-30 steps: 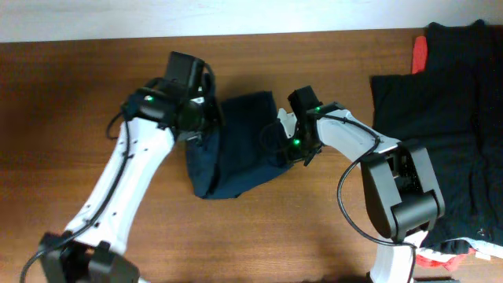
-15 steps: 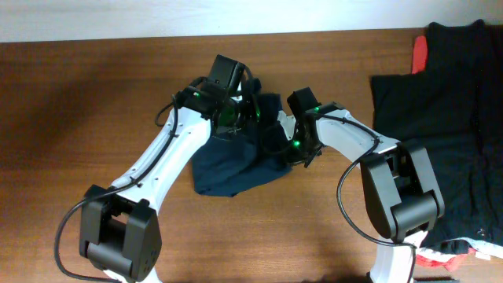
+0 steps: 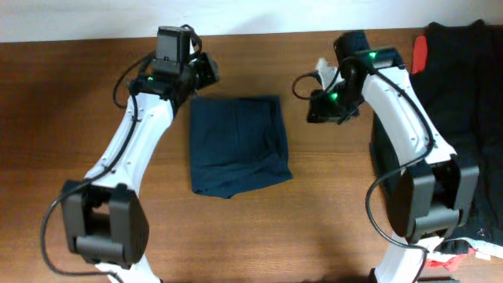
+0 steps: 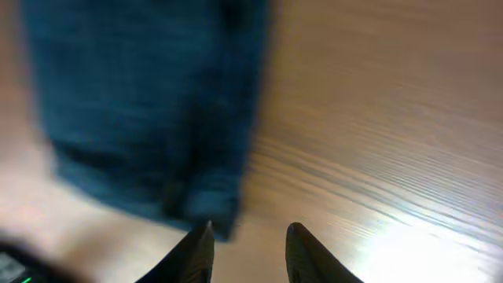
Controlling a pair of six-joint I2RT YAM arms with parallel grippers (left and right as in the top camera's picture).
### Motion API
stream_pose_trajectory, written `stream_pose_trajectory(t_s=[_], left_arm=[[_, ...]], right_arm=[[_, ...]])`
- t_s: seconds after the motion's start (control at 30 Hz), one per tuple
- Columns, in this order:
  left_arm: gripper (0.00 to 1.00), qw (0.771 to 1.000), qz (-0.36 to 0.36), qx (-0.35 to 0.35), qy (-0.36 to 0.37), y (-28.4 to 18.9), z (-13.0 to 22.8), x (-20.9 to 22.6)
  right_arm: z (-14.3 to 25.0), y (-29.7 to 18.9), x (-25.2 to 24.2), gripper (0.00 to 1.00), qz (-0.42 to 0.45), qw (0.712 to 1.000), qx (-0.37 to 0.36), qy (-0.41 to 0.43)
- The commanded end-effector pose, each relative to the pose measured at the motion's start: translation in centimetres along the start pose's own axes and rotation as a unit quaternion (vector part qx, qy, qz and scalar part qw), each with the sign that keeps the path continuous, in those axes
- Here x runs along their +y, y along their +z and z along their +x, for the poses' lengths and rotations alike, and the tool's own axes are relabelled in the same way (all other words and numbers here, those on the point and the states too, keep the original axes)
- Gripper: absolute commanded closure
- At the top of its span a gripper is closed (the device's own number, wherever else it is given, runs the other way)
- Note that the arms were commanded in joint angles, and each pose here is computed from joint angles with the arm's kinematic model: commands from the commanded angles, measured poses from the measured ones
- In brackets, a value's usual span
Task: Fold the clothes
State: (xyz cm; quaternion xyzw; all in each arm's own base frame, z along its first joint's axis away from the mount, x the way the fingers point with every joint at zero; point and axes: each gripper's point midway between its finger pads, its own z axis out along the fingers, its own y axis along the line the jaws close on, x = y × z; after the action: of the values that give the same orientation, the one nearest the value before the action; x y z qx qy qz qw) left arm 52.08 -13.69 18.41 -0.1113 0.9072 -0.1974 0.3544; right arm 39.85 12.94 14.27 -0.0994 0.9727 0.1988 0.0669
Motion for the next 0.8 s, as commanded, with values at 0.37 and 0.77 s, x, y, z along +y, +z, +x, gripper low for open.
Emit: stream_pose_trajectory(t_s=[0.37, 0.77], left_arm=[[0.65, 0.984, -0.123, 0.122, 0.039, 10.1, 9.0, 9.0], [0.65, 0.882, -0.217, 0.417, -0.013, 0.5, 21.1, 12.8]], right_arm=[[4.0, 8.6, 10.9, 0.66, -0.116, 0.984, 0.093, -0.099], [9.5, 14.3, -2.2, 0.67, 0.159, 0.974, 0.162, -0.022]])
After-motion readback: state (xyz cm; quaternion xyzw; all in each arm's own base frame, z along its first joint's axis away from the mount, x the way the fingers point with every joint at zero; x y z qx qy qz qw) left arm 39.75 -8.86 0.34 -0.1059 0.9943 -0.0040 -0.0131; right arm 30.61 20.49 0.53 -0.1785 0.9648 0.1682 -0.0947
